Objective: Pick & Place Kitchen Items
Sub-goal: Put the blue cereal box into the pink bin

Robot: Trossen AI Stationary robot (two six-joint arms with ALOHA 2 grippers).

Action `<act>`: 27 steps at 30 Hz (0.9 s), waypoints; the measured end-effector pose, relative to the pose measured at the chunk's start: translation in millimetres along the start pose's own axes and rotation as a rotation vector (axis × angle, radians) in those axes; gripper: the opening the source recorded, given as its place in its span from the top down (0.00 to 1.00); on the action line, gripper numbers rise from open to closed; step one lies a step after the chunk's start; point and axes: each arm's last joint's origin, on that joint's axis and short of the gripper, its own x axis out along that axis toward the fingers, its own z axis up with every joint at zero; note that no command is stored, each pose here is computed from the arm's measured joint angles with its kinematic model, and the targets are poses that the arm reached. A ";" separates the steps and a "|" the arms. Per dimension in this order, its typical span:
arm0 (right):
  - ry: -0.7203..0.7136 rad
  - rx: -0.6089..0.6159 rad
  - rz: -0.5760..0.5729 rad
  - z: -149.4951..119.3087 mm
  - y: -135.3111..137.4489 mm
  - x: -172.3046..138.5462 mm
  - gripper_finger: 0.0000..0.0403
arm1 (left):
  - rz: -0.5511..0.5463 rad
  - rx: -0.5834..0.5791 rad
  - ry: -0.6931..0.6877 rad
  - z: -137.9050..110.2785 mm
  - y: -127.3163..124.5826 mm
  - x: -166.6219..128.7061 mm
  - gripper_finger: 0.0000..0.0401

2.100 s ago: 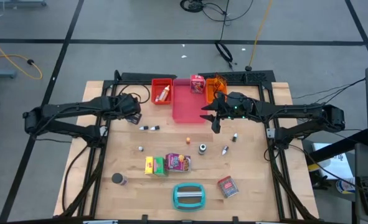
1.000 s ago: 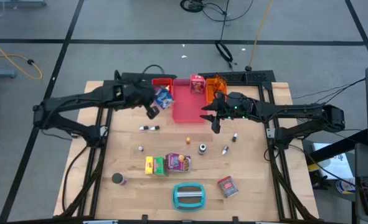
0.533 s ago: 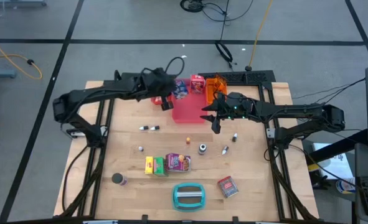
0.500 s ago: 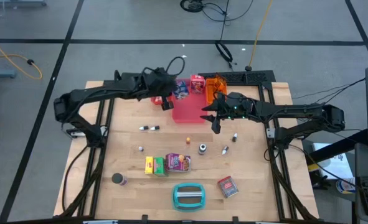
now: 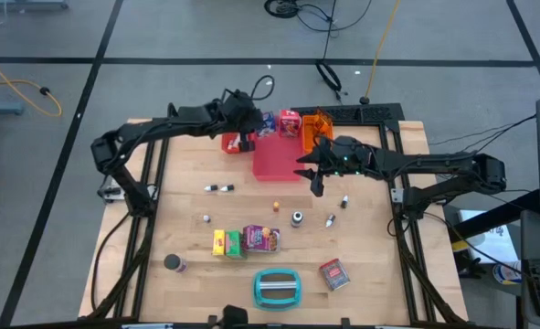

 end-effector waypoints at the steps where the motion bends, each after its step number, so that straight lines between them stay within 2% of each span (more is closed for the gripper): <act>1: -0.007 0.000 0.000 -2.6 -0.1 0.6 0.59 | -0.015 0.004 -0.003 -1.9 1.5 2.4 1.00; 7: -0.062 -0.002 0.001 -19.2 -1.0 3.9 0.59 | -0.019 0.017 -0.065 -4.8 11.2 16.0 1.00; 12: -0.093 -0.003 0.002 -18.9 -1.0 4.0 0.59 | -0.001 0.031 -0.075 -9.3 17.0 29.5 1.00; 15: -0.099 -0.004 0.002 -18.3 -1.0 3.9 0.59 | -0.025 0.039 -0.060 -14.9 16.6 40.5 1.00; 18: -0.100 -0.003 0.004 -18.2 -0.9 3.9 0.59 | -0.005 0.053 -0.016 -18.1 14.0 48.6 1.00; 27: -0.101 -0.003 0.003 -18.1 -0.9 3.9 0.59 | 0.023 0.038 -0.005 -20.4 18.0 50.4 0.96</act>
